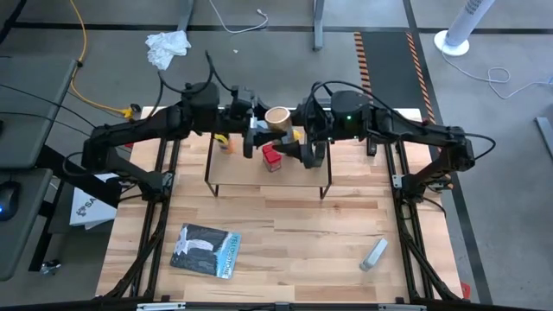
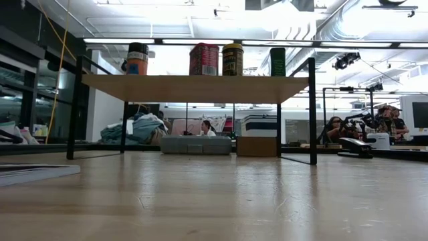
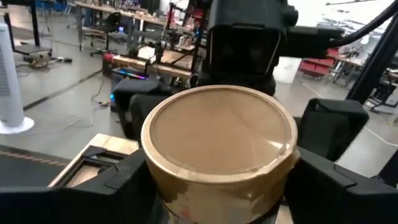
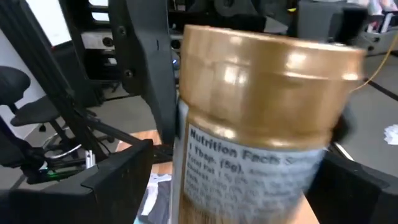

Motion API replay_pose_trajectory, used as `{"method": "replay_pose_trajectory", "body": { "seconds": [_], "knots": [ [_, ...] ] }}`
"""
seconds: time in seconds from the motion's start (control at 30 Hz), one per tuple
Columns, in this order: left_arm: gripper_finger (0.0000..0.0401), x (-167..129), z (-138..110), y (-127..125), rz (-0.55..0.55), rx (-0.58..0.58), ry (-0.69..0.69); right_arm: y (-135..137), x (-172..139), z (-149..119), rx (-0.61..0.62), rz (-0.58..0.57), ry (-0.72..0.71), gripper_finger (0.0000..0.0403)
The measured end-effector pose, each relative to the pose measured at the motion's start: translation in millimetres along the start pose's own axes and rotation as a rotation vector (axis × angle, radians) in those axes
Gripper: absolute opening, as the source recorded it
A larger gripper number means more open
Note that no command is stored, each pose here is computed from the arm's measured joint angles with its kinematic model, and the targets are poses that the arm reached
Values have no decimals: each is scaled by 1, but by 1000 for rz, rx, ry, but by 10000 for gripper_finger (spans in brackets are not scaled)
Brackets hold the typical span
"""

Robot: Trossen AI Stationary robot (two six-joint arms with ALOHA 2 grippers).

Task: Shelf spices
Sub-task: Remove the gold seasoning bottle from the shelf

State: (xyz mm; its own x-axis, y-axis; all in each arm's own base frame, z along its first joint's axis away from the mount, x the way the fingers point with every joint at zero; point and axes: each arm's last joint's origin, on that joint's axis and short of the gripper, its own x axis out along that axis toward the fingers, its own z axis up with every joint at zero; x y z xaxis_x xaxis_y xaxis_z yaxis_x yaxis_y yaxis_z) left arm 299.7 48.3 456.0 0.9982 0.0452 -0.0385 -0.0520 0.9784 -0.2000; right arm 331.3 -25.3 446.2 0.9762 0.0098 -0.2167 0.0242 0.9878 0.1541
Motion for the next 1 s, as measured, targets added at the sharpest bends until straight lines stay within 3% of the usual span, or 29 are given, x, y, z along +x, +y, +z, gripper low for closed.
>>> {"method": "replay_pose_trajectory", "body": {
  "seconds": [0.2,0.37,0.6,0.67,0.8,1.0],
  "knots": [
    [271,5,-1,0,-4,2,-11,1,6,-3,37,-10,7,347],
    [271,-1,-1,-1,-4,21,15,0,4,-2,41,-33,-2,263],
    [271,-10,-3,-2,-9,36,79,-1,5,-8,15,-52,53,260],
    [288,-15,-3,-5,-18,49,86,-1,1,-8,6,-58,69,260],
    [347,-45,8,-11,6,62,88,2,-25,-5,17,-84,113,260],
    [356,-82,10,-12,140,70,137,14,-64,-9,78,-195,202,260]
  ]
}}
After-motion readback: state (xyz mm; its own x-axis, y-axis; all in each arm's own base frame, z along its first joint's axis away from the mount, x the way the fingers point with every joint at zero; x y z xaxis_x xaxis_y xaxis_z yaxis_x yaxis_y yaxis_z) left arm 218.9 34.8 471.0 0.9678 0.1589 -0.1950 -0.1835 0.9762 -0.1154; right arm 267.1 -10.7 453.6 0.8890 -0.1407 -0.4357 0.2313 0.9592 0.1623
